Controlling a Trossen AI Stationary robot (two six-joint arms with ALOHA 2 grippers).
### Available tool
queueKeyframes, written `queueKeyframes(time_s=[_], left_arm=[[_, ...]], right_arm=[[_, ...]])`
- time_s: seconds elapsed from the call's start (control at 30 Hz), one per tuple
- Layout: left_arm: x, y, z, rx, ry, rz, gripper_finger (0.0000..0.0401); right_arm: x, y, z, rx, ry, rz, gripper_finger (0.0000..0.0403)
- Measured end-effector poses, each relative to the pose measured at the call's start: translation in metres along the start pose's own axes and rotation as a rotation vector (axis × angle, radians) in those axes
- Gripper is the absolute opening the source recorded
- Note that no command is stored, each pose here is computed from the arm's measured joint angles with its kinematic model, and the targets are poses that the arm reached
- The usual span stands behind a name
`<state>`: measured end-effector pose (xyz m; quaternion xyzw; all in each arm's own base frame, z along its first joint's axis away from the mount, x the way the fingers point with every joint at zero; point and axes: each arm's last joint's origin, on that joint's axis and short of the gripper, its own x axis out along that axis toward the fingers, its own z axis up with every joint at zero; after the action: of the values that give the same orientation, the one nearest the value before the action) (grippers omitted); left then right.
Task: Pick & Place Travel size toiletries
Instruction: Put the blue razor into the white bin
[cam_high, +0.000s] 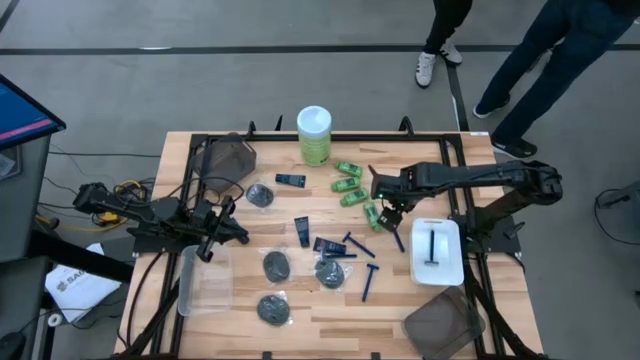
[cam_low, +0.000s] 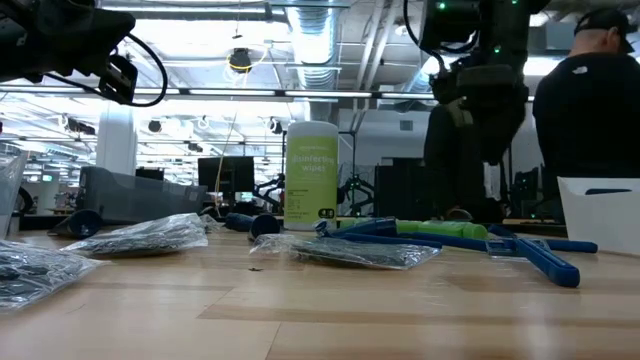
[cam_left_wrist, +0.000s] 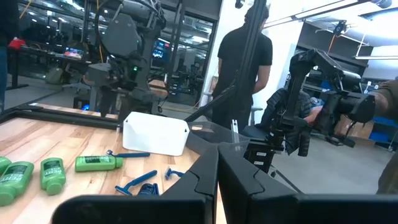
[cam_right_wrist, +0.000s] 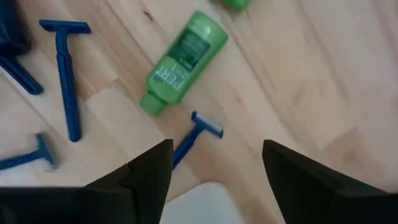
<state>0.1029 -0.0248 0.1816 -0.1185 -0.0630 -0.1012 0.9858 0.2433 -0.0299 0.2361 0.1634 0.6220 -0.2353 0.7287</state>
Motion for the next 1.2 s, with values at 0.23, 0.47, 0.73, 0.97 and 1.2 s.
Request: queueKeyframes(time_s=[0.23,0.47,0.73,0.97,1.2], left_arm=[[0.000,0.000,0.000,0.000,-0.001,0.000,0.0003],[0.000,0.000,0.000,0.000,-0.004,-0.001,0.0003],[0.000,0.000,0.000,0.000,-0.002,-0.001,0.0003],[0.000,0.000,0.001,0.000,-0.006,-0.002,0.0003],[0.000,0.000,0.001,-0.001,-0.010,-0.002,0.0003]], right_arm=[[0.015,0.005,0.007,-0.161,0.022,-0.023,0.0240],[0.060,0.013,0.016,-0.308,0.179,-0.096,0.0240],[0.085,0.013,0.018,-0.329,0.196,-0.073,0.0240],[0.097,0.007,0.010,-0.345,0.181,-0.050,0.0240],[0.104,0.005,0.006,-0.334,0.168,-0.028,0.0240]])
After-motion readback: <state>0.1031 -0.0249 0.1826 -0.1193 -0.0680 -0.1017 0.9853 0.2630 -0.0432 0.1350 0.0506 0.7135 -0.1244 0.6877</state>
